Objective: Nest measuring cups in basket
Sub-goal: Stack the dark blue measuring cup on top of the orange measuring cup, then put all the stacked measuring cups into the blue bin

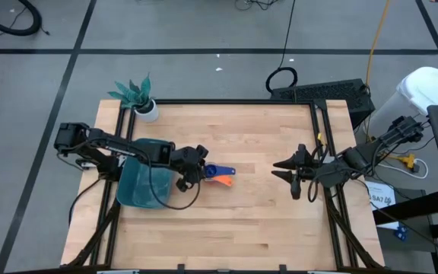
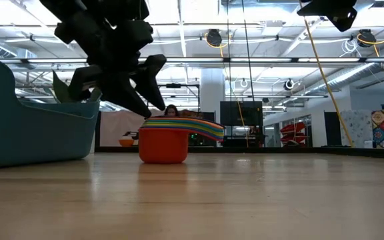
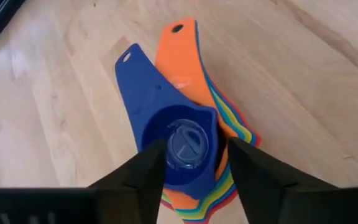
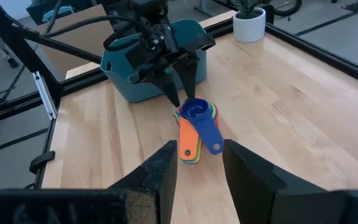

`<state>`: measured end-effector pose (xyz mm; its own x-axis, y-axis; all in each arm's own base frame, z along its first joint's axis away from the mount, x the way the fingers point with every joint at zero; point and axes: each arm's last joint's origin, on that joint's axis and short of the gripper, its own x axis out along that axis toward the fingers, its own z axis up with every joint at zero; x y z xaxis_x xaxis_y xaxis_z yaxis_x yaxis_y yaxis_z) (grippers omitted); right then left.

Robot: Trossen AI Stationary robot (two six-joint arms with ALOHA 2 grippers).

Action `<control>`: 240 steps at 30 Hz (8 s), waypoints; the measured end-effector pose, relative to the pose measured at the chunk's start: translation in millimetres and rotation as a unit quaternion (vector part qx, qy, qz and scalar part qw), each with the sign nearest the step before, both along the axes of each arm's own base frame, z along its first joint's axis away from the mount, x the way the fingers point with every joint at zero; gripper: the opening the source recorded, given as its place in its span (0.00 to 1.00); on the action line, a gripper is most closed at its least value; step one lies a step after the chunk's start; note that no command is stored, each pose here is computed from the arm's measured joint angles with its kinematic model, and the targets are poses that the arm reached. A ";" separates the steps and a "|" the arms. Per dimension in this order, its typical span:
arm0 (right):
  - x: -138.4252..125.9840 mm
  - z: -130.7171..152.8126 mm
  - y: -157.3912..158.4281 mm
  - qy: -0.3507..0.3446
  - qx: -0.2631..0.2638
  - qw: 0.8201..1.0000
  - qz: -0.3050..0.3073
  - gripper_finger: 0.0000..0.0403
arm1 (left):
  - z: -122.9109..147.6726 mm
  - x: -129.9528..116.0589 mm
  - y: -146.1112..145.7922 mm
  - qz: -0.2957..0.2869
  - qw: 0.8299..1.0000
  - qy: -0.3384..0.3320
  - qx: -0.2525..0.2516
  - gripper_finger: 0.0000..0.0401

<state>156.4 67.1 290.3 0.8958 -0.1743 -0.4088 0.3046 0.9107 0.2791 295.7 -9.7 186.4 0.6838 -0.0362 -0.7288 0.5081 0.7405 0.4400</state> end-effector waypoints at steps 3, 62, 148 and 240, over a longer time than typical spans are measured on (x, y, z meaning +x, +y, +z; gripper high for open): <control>4.9 -11.4 -0.9 0.020 0.000 1.000 -0.018 0.31 | 7.2 2.4 -3.4 0.004 1.000 -0.009 0.010 0.45; 120.8 -87.7 -70.4 0.160 -0.160 0.957 0.181 0.84 | 140.8 -5.6 -151.8 0.142 0.971 -0.171 -0.087 0.40; 162.7 -126.9 -93.9 0.198 -0.118 0.951 0.208 0.00 | 142.6 2.7 -137.9 0.179 0.962 -0.186 -0.092 0.40; 17.5 -147.0 4.0 0.273 0.225 0.924 0.145 0.61 | 78.4 99.5 -51.3 0.057 0.993 0.095 0.038 0.66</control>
